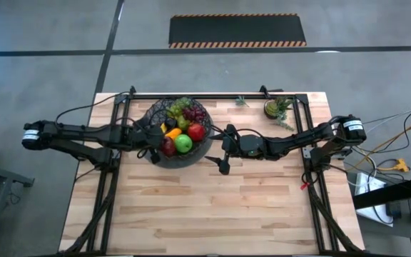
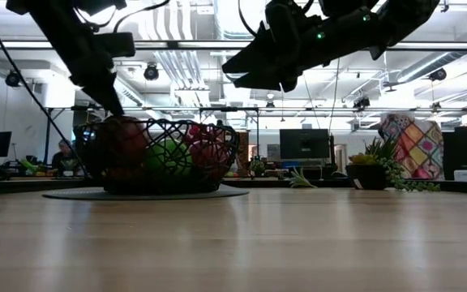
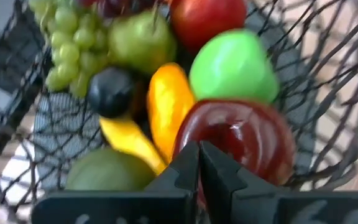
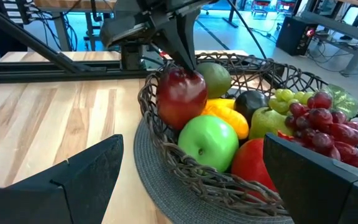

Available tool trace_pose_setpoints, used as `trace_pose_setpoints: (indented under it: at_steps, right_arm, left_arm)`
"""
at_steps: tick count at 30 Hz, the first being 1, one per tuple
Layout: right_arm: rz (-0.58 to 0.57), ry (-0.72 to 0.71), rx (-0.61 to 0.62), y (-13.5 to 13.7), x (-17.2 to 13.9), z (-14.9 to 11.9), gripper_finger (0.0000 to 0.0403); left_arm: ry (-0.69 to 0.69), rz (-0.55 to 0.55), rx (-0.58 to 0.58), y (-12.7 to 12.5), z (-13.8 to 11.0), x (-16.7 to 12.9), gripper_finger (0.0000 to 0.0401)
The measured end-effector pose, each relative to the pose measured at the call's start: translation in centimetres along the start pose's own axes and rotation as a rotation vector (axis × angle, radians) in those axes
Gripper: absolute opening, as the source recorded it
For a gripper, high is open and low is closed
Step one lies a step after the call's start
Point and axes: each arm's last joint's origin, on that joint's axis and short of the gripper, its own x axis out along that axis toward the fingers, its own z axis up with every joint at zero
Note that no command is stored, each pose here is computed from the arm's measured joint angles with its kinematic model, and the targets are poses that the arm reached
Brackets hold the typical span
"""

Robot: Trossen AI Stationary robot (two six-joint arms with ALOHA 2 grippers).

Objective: Build produce basket
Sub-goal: Put the red apple into the basket

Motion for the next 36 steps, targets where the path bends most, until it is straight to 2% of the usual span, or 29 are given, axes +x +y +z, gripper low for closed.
trace_pose_setpoints:
  at_steps: [3,11,19,29,36]
  right_arm:
    - [0.0,0.001,-0.001,0.0,0.0,0.0,0.0368]
    - [0.0,0.001,-0.002,0.0,0.0,0.0,0.0368]
    - [0.0,0.002,-0.009,0.0,0.0,0.0,0.0368]
    - [0.001,0.021,-0.006,0.0,-0.1,-0.7,0.0368]
    - [0.001,0.024,-0.007,0.0,-0.1,-0.8,0.0368]
  left_arm:
    - [0.037,0.02,-0.014,0.1,-0.4,0.0,0.0]
    - [0.012,0.02,-0.023,0.1,-0.1,-0.1,0.0]
    - [-0.086,-0.073,-0.004,-0.4,0.9,-0.1,0.0]
    - [-0.103,-0.073,-0.001,0.3,1.0,-1.6,0.0]
    - [-0.103,-0.014,-0.002,0.6,0.2,-1.4,0.0]
